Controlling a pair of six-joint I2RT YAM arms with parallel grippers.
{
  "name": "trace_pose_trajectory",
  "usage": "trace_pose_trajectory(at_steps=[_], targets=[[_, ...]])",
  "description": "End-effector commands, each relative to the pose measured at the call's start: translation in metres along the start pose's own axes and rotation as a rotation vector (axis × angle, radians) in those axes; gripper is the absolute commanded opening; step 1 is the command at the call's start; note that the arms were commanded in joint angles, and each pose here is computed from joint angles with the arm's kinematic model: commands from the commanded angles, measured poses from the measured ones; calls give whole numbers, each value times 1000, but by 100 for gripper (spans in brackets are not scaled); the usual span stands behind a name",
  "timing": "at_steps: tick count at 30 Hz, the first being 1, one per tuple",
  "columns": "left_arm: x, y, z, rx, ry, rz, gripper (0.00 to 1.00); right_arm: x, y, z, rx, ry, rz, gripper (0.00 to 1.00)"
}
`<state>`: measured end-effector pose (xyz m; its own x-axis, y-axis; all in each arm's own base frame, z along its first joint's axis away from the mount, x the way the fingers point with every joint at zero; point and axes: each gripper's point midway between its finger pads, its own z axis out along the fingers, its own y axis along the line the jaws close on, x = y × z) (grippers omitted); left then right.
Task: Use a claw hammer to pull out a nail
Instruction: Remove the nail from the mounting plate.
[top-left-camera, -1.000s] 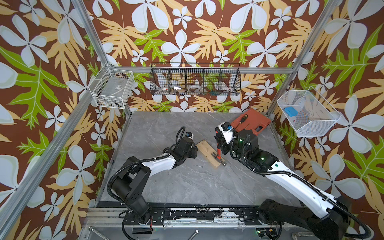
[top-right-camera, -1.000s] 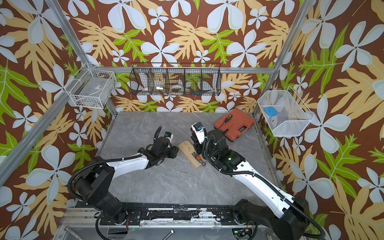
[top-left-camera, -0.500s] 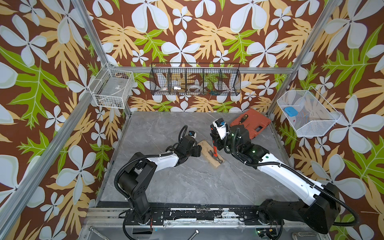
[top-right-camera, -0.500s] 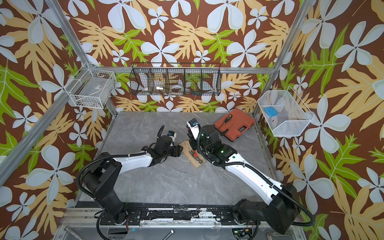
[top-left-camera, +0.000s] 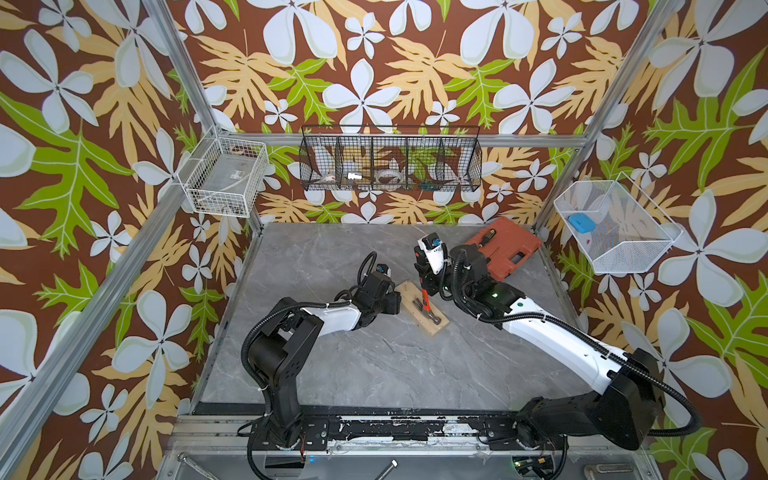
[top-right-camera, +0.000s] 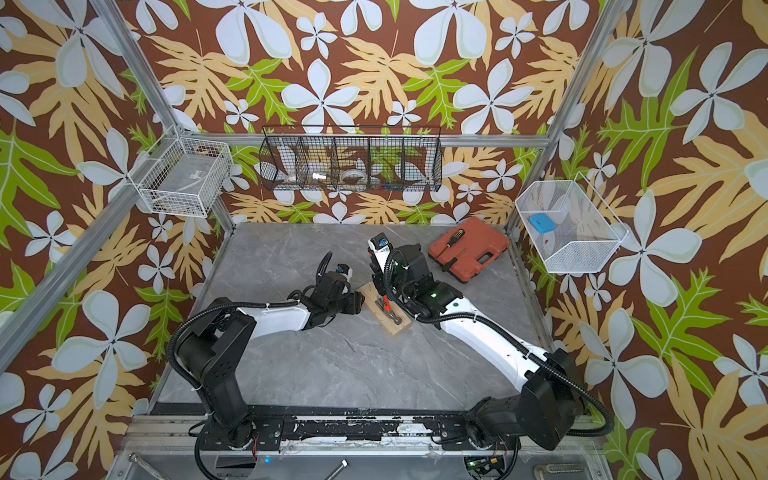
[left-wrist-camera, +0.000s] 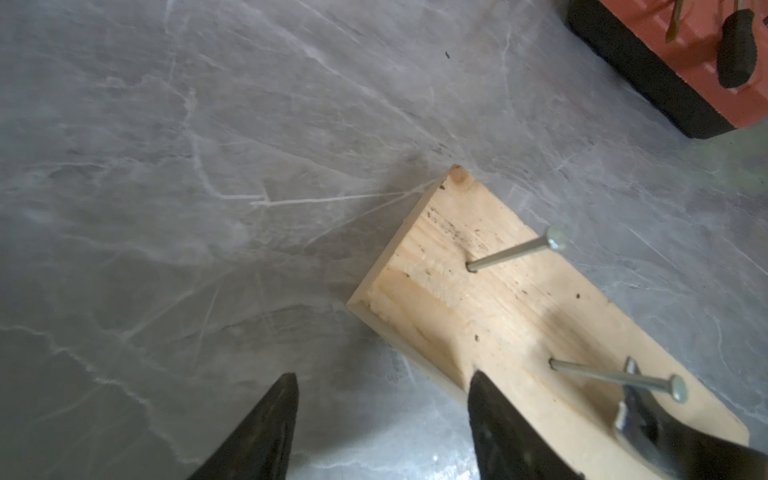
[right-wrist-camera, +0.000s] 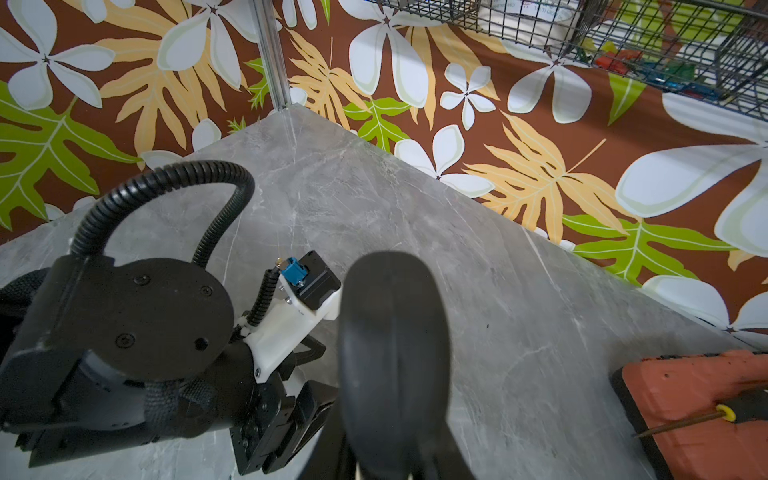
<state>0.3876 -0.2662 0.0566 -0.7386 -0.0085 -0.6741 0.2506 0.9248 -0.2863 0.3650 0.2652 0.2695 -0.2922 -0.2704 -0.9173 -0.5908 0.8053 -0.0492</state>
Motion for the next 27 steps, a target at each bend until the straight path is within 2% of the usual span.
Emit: trace_pose_trajectory(at_steps=[1,15,22,27], targets=[[-1,3,2,-13,2,-3,67,-34,-5,-3,29,-128,12,0],[-6,0,-2,-3,-7,5,66,-48,-8,10,45,-135,7,0],[-29,7,-6,-18,-44,4,66,-46,-6,11,33,-133,14,0],[-48,12,4,-13,-34,12,66,-40,-4,10,22,-137,43,0]])
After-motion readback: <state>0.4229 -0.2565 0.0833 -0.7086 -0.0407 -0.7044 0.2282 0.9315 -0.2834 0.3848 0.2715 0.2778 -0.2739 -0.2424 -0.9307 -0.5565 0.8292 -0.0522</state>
